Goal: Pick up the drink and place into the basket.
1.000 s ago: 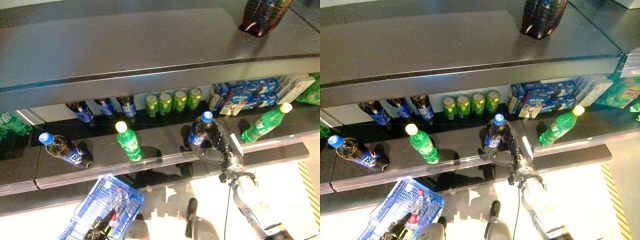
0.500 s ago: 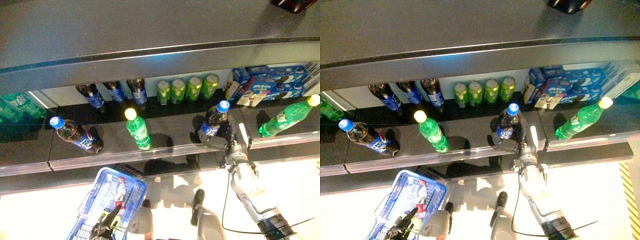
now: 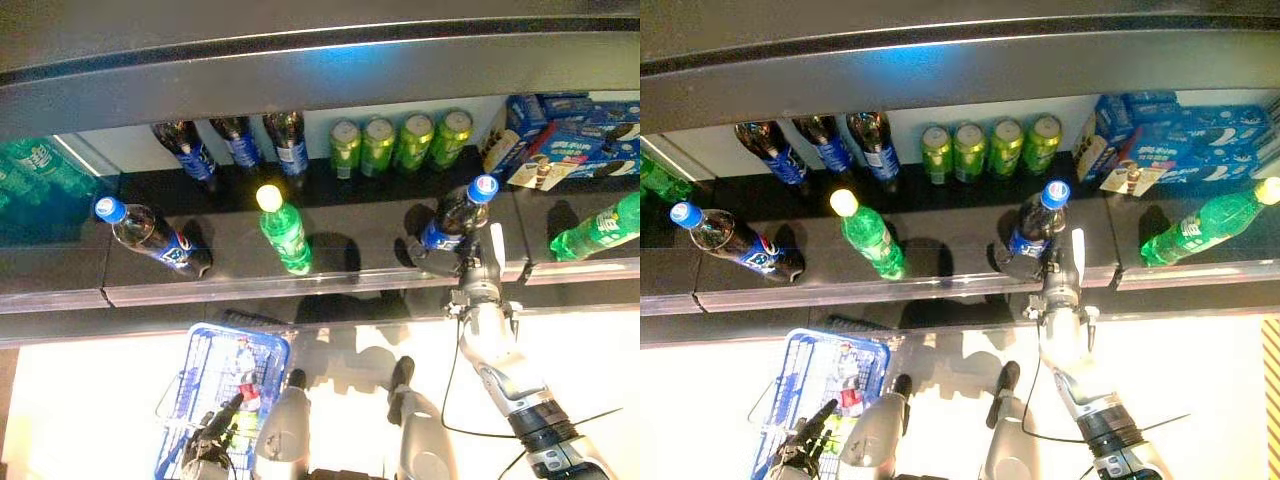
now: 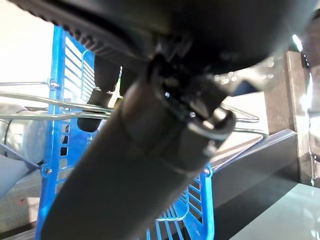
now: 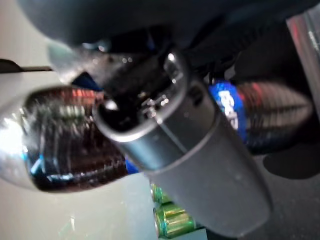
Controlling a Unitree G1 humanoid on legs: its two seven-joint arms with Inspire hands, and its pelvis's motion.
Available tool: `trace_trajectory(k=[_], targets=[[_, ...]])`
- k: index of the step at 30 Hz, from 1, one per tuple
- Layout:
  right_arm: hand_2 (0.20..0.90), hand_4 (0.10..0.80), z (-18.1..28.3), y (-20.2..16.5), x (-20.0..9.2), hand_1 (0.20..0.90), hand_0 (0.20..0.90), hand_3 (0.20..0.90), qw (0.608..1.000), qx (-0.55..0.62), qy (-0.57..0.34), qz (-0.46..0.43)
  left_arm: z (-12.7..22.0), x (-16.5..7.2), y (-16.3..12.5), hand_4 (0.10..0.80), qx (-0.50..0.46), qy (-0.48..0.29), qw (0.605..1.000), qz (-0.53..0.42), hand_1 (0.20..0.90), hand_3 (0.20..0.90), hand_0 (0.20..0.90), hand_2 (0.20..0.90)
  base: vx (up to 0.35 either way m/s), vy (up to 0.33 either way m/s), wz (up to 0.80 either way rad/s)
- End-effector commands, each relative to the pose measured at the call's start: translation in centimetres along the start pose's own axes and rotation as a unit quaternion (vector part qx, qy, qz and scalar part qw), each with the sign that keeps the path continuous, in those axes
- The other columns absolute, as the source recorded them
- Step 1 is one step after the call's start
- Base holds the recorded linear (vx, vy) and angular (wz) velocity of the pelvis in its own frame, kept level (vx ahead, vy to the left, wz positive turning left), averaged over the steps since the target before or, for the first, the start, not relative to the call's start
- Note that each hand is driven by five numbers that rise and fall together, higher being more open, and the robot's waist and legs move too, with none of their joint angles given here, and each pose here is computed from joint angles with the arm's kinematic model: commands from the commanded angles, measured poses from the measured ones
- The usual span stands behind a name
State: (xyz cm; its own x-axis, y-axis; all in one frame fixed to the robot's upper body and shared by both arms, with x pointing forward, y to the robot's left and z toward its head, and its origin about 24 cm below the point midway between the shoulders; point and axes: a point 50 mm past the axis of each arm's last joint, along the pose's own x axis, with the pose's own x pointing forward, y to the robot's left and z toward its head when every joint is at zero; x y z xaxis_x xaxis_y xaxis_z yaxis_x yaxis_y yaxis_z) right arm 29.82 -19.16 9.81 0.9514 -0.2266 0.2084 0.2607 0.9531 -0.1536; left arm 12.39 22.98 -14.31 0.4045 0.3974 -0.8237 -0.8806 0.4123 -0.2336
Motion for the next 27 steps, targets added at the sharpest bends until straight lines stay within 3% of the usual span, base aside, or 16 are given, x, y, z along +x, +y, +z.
trace_trajectory(k=[1, 27], targets=[[0.3, 0.1, 5.9, -0.3, 1.7, 0.3, 0.3, 0.2, 0.989, 0.044, -0.132, -0.045, 1.0, -0.6, 1.6, 0.1, 0.019, -0.046, 0.999, -0.019, 0.3, 0.2, 0.3, 0.3, -0.019, 0.009, 0.04], [0.3, 0.1, 4.2, -1.6, 0.7, 0.3, 0.3, 0.2, 0.989, 0.077, -0.105, -0.069, 0.2, -0.9, 3.0, 0.1, 0.017, -0.039, 0.999, 0.005, 0.3, 0.2, 0.3, 0.3, -0.004, 0.0, 0.0]])
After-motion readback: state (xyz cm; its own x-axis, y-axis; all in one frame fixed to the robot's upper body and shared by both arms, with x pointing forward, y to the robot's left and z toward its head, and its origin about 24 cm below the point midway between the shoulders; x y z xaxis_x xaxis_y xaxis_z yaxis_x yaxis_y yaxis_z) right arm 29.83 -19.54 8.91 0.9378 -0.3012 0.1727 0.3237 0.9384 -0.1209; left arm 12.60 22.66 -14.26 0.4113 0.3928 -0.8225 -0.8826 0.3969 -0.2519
